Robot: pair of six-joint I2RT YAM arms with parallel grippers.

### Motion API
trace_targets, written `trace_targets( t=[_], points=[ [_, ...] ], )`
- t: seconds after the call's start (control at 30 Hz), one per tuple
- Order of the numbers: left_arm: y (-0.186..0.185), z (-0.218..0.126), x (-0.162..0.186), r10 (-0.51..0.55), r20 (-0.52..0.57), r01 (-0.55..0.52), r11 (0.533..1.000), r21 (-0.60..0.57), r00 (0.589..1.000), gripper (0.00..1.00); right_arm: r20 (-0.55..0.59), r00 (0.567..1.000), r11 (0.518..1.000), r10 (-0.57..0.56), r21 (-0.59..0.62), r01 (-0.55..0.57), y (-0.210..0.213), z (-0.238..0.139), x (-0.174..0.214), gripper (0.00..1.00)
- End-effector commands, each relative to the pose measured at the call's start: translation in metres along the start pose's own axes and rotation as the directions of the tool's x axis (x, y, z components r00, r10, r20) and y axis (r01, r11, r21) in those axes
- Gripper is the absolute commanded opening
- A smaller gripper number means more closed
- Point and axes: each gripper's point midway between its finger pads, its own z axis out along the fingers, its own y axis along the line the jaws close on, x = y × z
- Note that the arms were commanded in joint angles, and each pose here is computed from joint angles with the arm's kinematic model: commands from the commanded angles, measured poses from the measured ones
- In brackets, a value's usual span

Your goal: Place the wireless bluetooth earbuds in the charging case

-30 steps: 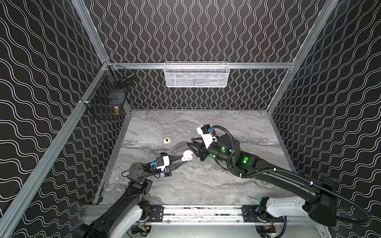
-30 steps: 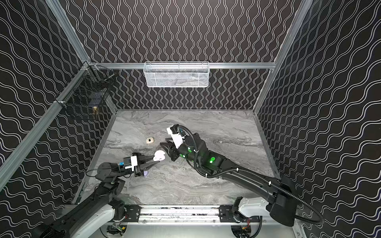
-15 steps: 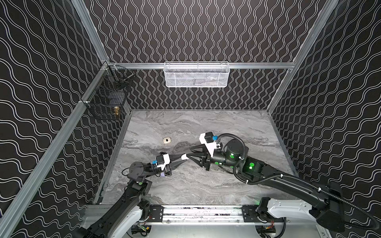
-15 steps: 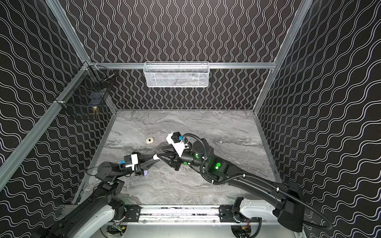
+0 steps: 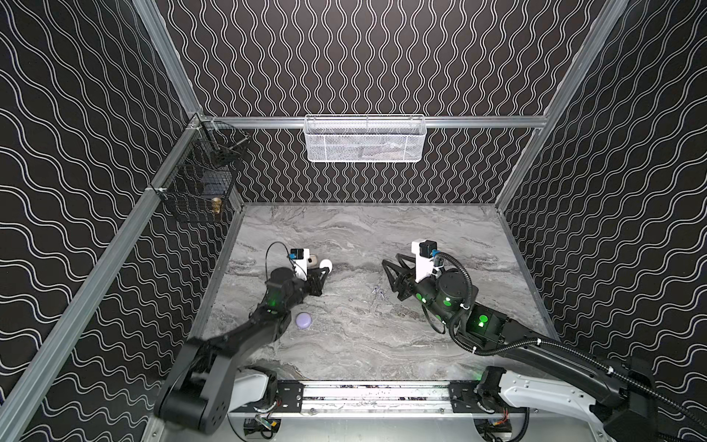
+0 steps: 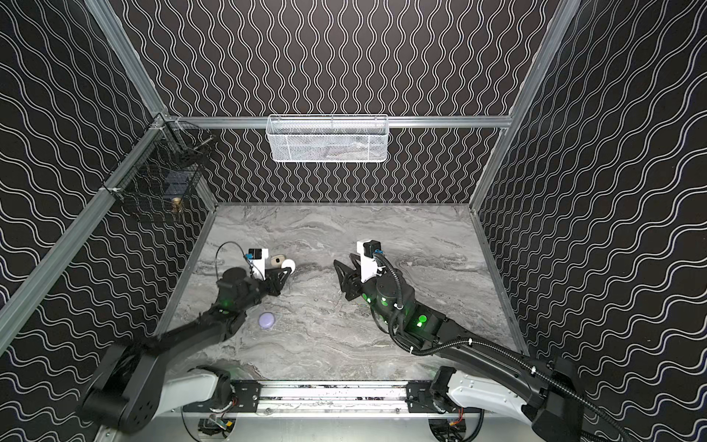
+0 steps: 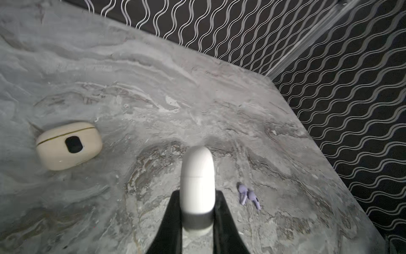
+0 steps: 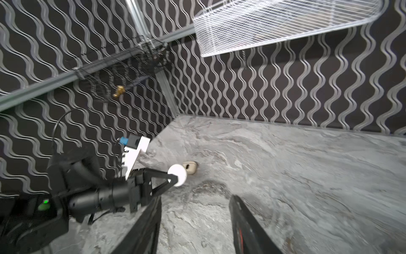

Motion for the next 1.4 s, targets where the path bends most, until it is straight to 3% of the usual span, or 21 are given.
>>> trace_targets(
  t=[0.0, 0.2, 0.4, 0.57, 0.7, 0.83, 0.97, 1.1, 1.2, 1.3, 1.37],
  points=[
    [-0.006, 0.016, 0.003, -0.079, -0.026, 0.081, 0.993, 0.08, 0.996, 0.0, 0.003, 1.0, 0.999, 0.012, 0.047, -0.012, -0.011, 0.0, 0.003, 0.54],
    [0.021, 0.045, 0.016, -0.115, -0.078, 0.115, 0.993, -0.003, 0.99, 0.0, -0.03, 0.998, 0.999, -0.049, 0.012, 0.049, -0.006, 0.005, 0.016, 0.6],
    [0.046, 0.052, 0.025, -0.105, -0.073, 0.097, 0.99, -0.106, 0.992, 0.0, -0.045, 0.992, 0.99, -0.12, -0.079, 0.116, 0.005, 0.008, 0.031, 0.69],
    [0.051, 0.045, 0.024, -0.085, -0.053, 0.077, 0.987, -0.141, 0.995, 0.34, -0.046, 0.985, 0.98, -0.165, -0.122, 0.158, 0.01, 0.009, 0.04, 0.8],
    [0.039, 0.037, 0.015, -0.055, -0.039, 0.051, 0.993, -0.107, 0.998, 0.52, -0.046, 0.98, 0.972, -0.194, -0.147, 0.185, 0.013, 0.007, 0.043, 0.87],
    [0.022, 0.016, -0.008, -0.007, 0.0, 0.007, 0.995, -0.099, 1.0, 0.64, -0.01, 0.983, 0.973, -0.183, -0.145, 0.18, 0.012, 0.002, 0.038, 0.95],
    [0.017, -0.033, -0.04, 0.05, 0.074, -0.035, 0.981, -0.191, 0.996, 0.7, -0.046, 0.997, 0.996, -0.059, -0.07, 0.056, 0.009, 0.016, 0.036, 0.95],
    [0.033, -0.11, -0.061, 0.101, 0.15, -0.027, 0.903, -0.429, 0.984, 0.81, -0.153, 0.982, 0.988, 0.114, 0.123, -0.095, 0.012, 0.036, 0.064, 0.95],
    [0.054, -0.162, -0.052, 0.108, 0.204, 0.035, 0.806, -0.591, 0.973, 0.89, -0.237, 0.955, 0.981, 0.178, 0.114, -0.155, 0.049, 0.044, 0.095, 0.94],
    [0.071, -0.185, -0.029, 0.146, 0.175, 0.01, 0.74, -0.673, 0.974, 0.91, -0.295, 0.937, 0.982, 0.187, 0.087, -0.169, 0.087, 0.049, 0.125, 0.93],
    [0.09, -0.196, -0.012, 0.111, 0.194, 0.069, 0.677, -0.733, 0.975, 0.94, -0.346, 0.92, 0.982, 0.186, 0.081, -0.169, 0.104, 0.055, 0.148, 0.93]
  ],
)
